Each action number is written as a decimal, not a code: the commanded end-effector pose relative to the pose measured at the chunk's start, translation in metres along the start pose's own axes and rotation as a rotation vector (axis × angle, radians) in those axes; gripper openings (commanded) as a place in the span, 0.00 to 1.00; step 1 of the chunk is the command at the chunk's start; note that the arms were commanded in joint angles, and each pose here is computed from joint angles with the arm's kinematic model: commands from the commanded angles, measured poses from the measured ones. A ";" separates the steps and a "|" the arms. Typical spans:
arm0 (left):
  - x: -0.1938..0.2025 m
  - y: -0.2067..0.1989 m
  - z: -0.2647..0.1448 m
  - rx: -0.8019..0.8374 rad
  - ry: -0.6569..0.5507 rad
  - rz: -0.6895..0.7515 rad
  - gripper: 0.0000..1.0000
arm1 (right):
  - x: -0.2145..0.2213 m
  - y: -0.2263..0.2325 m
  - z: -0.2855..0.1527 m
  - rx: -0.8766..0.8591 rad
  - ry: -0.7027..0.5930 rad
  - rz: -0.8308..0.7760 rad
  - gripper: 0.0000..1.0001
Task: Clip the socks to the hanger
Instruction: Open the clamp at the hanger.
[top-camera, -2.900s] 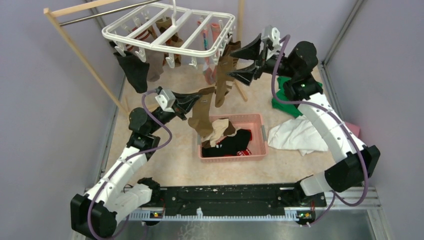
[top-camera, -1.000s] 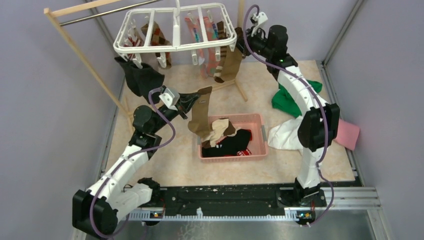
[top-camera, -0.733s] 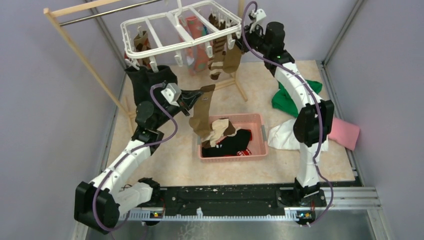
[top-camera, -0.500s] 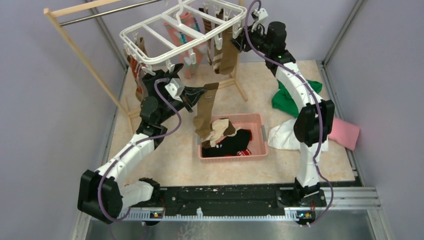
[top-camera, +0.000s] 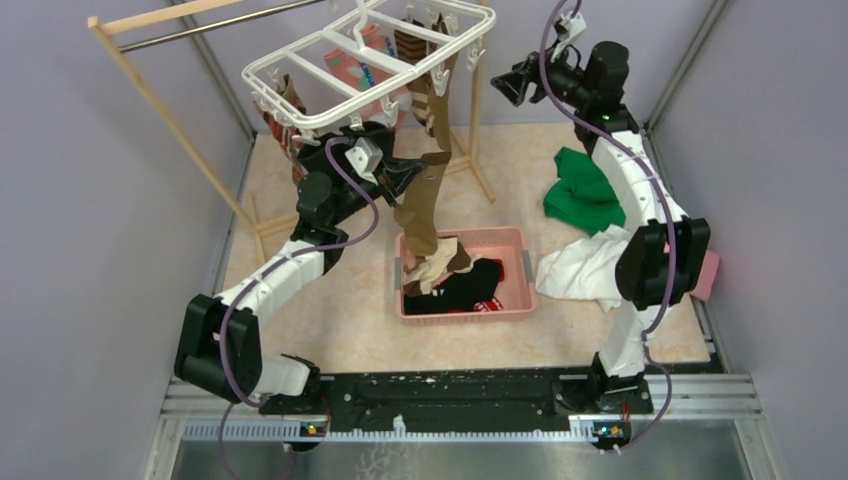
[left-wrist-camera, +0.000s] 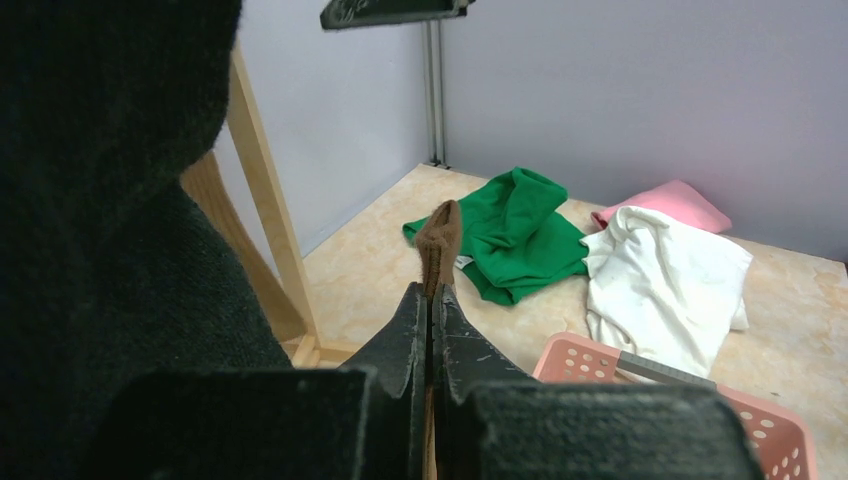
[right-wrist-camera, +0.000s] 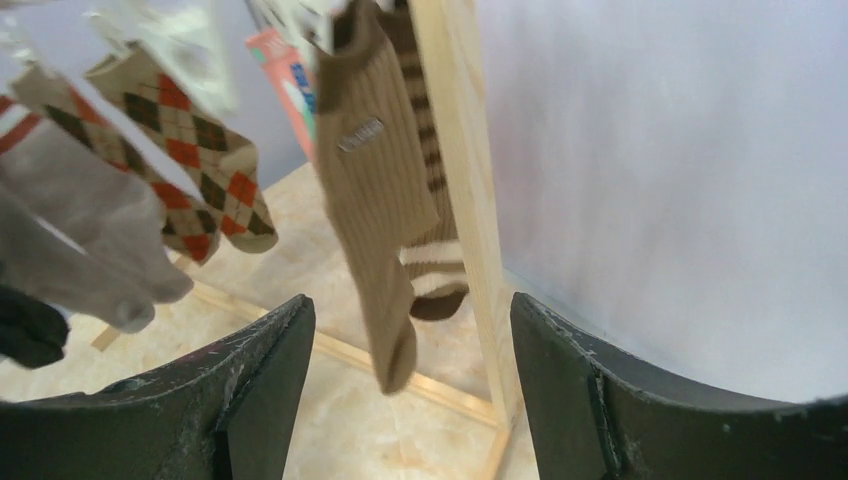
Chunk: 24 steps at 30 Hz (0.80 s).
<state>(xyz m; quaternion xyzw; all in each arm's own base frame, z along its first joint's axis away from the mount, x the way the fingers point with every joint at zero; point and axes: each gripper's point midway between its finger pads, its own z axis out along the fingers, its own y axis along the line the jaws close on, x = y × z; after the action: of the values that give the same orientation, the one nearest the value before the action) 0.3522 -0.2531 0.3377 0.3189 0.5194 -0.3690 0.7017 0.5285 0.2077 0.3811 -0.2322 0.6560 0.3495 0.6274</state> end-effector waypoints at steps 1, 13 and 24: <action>-0.034 -0.006 0.012 0.079 -0.093 0.082 0.00 | -0.074 0.058 -0.031 -0.167 -0.147 -0.192 0.72; -0.026 -0.002 0.021 0.122 -0.077 0.092 0.00 | -0.113 0.070 -0.008 0.041 -0.229 -0.274 0.75; -0.029 -0.003 0.023 0.140 -0.084 0.092 0.00 | -0.132 0.074 -0.001 0.053 -0.295 -0.270 0.73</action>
<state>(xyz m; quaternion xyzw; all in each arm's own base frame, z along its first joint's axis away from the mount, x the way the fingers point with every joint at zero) 0.3587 -0.2672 0.3407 0.3580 0.4973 -0.3894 0.6877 0.4931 0.2433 0.4772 -0.2594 0.5721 0.2852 0.7239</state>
